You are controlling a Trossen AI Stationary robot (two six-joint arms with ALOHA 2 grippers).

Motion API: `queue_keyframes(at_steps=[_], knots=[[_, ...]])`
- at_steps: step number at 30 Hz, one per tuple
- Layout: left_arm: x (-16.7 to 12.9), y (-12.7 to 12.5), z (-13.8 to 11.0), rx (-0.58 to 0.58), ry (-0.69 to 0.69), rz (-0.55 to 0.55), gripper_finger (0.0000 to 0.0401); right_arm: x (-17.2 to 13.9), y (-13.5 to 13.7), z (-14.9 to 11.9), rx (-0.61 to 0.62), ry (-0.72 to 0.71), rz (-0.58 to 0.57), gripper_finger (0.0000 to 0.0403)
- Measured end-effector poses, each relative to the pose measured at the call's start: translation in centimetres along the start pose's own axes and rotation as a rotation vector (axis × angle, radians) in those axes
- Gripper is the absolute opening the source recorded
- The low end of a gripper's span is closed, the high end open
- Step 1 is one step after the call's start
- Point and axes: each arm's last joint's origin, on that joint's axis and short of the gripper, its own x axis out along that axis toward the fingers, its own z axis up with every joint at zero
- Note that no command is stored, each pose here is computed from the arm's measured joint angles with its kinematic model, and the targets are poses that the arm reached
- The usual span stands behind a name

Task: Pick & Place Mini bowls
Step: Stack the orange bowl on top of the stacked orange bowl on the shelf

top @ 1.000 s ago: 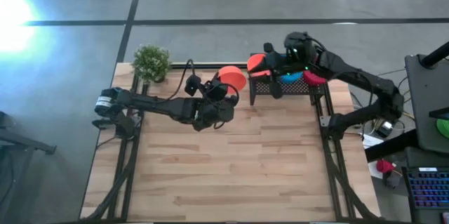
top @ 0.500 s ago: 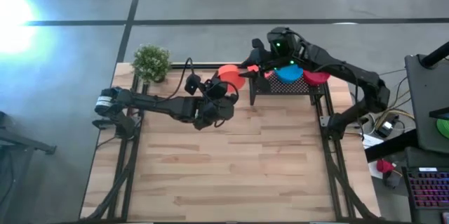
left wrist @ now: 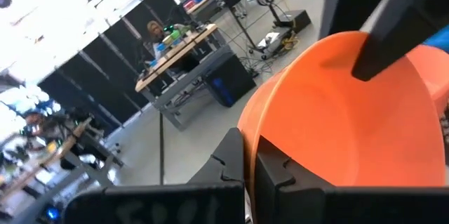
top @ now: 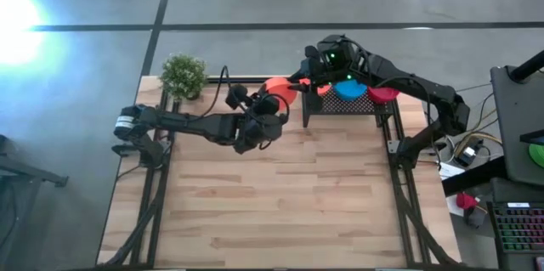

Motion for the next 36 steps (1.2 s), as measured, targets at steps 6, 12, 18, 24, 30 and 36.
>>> queue_keyframes(at_steps=[6,12,18,24,30,36], knots=[[-0.15,0.42,0.30,0.068,-0.006,-0.053,0.0000,0.04,0.02,-0.06,0.001,0.004,0.001,0.0125],[-0.19,0.53,0.37,0.065,-0.008,-0.069,0.0000,0.05,-0.01,-0.07,0.007,0.005,-0.005,0.0082],[-0.23,0.44,0.39,0.056,-0.010,-0.094,0.0001,0.06,-0.15,-0.06,0.001,0.007,-0.029,0.0018],[-0.50,0.40,0.57,0.031,-0.018,-0.090,0.0021,0.26,-0.19,-0.10,0.005,0.009,-0.035,0.0011],[-0.54,0.32,0.50,0.050,-0.018,-0.100,0.0070,0.30,-0.17,-0.13,0.031,0.011,-0.034,0.0010],[-0.43,0.37,0.41,0.062,-0.013,-0.082,0.0129,0.12,-0.70,-0.29,0.077,0.038,-0.133,0.0009]])
